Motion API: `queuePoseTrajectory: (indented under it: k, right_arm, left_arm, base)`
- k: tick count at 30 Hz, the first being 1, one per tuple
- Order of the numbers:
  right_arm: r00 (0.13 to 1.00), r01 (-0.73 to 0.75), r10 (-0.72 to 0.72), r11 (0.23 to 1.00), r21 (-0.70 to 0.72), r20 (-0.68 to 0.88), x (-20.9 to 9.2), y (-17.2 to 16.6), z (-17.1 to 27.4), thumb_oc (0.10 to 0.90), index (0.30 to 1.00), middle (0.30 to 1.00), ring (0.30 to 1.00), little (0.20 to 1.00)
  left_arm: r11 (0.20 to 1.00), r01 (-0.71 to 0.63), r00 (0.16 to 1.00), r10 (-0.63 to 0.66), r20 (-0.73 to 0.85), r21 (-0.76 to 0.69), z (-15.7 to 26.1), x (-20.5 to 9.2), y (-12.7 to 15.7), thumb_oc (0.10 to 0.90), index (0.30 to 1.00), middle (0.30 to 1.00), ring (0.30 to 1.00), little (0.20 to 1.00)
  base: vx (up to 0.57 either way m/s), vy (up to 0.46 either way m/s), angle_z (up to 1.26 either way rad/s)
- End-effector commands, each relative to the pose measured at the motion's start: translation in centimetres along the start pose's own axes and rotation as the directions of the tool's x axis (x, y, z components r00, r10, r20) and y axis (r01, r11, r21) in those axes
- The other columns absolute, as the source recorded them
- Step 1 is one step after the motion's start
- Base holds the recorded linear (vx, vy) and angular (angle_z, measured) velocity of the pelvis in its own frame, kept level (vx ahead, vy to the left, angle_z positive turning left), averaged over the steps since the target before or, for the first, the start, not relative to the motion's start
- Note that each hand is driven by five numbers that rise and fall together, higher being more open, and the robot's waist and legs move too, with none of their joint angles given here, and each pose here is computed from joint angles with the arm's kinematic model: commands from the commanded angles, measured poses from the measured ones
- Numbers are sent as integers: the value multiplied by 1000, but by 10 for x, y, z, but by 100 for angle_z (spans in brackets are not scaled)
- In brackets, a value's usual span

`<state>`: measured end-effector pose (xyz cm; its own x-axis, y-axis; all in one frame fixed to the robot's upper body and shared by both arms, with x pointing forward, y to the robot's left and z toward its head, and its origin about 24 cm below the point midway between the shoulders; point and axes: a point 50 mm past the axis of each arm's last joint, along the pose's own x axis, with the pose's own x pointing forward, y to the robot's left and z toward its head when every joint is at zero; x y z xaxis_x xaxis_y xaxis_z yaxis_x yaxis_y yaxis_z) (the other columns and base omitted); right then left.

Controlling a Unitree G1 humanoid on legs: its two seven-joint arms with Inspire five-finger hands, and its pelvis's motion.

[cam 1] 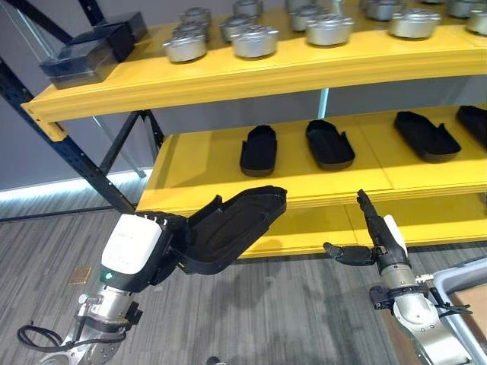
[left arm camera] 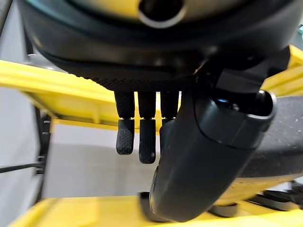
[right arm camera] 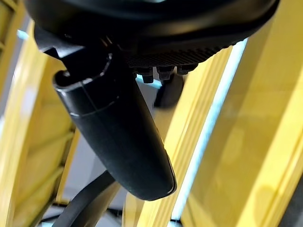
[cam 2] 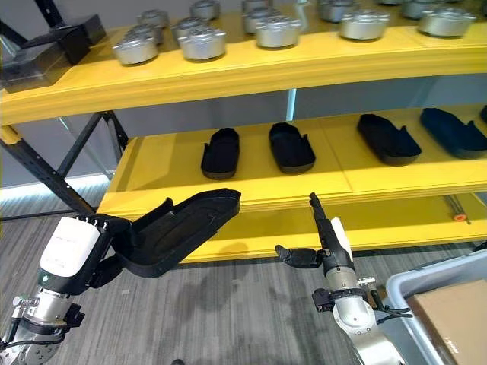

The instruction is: Move parts from the plastic box to the shelf.

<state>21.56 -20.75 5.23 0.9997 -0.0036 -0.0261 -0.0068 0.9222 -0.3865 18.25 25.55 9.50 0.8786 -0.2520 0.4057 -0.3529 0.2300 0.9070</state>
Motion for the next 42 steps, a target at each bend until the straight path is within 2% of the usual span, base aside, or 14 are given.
queuePoseTrajectory:
  k: [1, 9, 15, 21, 27, 37, 38, 42]
  right_arm:
    - [948, 69, -72, 997, 21, 312, 23, -18, 59, 900, 1000, 1000, 1000, 1000]
    - [947, 108, -114, 993, 36, 300, 32, -15, 62, 900, 1000, 1000, 1000, 1000]
    - [933, 107, -118, 993, 53, 340, 26, -22, 66, 900, 1000, 1000, 1000, 1000]
    - [943, 86, -103, 994, 66, 318, 31, -19, 64, 900, 1000, 1000, 1000, 1000]
    - [955, 36, -61, 995, 93, 289, 25, -17, 56, 900, 1000, 1000, 1000, 1000]
    - [953, 88, -80, 996, -14, 292, 24, -20, 56, 900, 1000, 1000, 1000, 1000]
    - [830, -1, -8, 1000, 16, 558, 5, -31, 84, 900, 1000, 1000, 1000, 1000]
    - [827, 46, -75, 997, 66, 557, 11, -33, 84, 900, 1000, 1000, 1000, 1000]
  left_arm:
    - [916, -402, 914, 402, 44, -18, -2, 35, 54, 400, 300, 300, 300, 300]
    - [924, -379, 911, 384, 151, -61, 7, 63, 54, 400, 300, 300, 300, 300]
    - [923, -381, 910, 385, 155, -58, 4, 69, 59, 400, 300, 300, 300, 300]
    - [912, -406, 904, 411, 122, -63, 3, 70, 64, 400, 300, 300, 300, 300]
    - [909, -409, 908, 414, 62, -83, 0, 59, 52, 400, 300, 300, 300, 300]
    - [918, -387, 919, 391, 42, -83, 1, 54, 46, 400, 300, 300, 300, 300]
    - [923, -297, 955, 287, -76, -247, 1, 25, 37, 400, 300, 300, 300, 300]
    - [926, -270, 961, 277, -9, -264, 13, 41, 29, 400, 300, 300, 300, 300]
  base:
    - [-28, 409, 33]
    - [-18, 405, 14]
    - [6, 131, 3]
    - [16, -21, -36]
    - [65, -27, -14]
    - [39, -22, -2]
    - [-34, 21, -1]
    - [-63, 77, 0]
